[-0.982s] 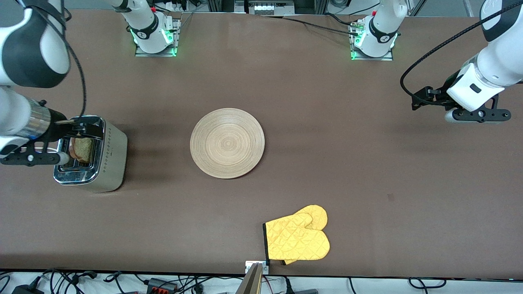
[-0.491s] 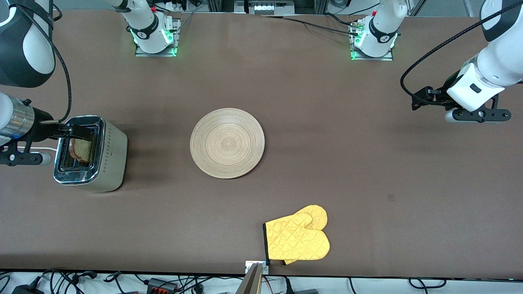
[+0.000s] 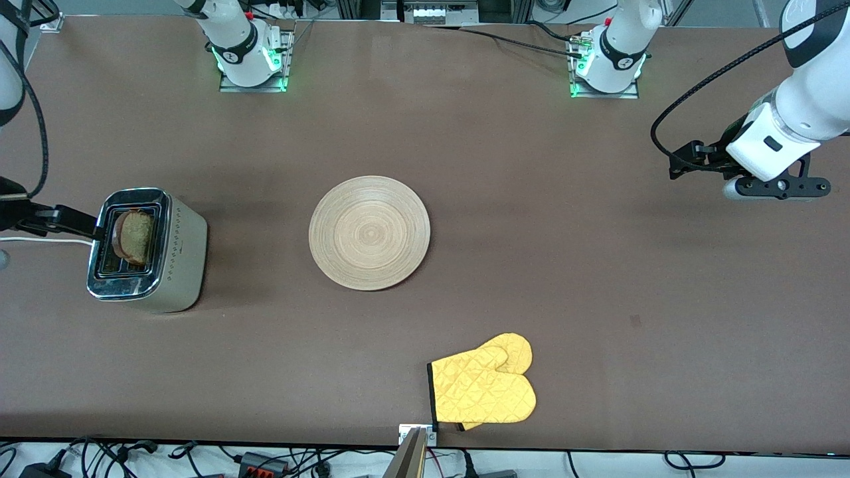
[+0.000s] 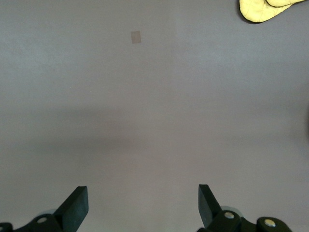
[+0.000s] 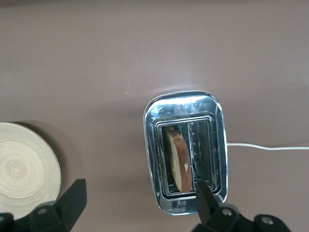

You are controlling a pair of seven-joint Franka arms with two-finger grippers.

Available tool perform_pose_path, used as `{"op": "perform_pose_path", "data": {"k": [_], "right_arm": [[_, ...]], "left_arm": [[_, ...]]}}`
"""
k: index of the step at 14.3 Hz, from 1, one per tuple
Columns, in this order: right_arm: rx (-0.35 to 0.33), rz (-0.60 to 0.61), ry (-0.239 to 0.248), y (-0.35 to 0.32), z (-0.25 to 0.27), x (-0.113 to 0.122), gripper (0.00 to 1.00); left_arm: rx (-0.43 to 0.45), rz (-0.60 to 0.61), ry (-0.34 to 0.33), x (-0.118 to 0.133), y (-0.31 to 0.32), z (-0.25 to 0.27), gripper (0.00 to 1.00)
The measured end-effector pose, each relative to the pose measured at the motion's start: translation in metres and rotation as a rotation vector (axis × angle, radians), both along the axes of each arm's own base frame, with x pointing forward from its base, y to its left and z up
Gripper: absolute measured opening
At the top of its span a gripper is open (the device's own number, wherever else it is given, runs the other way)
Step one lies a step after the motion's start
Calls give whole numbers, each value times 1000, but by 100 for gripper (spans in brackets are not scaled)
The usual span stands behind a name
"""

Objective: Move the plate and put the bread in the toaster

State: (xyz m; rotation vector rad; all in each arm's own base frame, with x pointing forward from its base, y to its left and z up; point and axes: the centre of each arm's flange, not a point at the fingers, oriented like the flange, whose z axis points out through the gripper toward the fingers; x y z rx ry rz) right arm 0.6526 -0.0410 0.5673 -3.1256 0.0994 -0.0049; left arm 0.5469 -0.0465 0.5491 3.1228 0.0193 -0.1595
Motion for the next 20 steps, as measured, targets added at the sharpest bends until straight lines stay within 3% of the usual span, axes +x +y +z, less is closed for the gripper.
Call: {"op": "perform_pose_path", "data": {"k": [6,13,20], "right_arm": [[-22,22,14,4,-2,-14,100],[-16,33,20,9,-7,-78,100],[-17,41,0,13,9,-86,100]], "left_arm": [[0,0,0,0,0,0,100],[0,0,0,0,0,0,100],[0,0,0,0,0,0,100]]}}
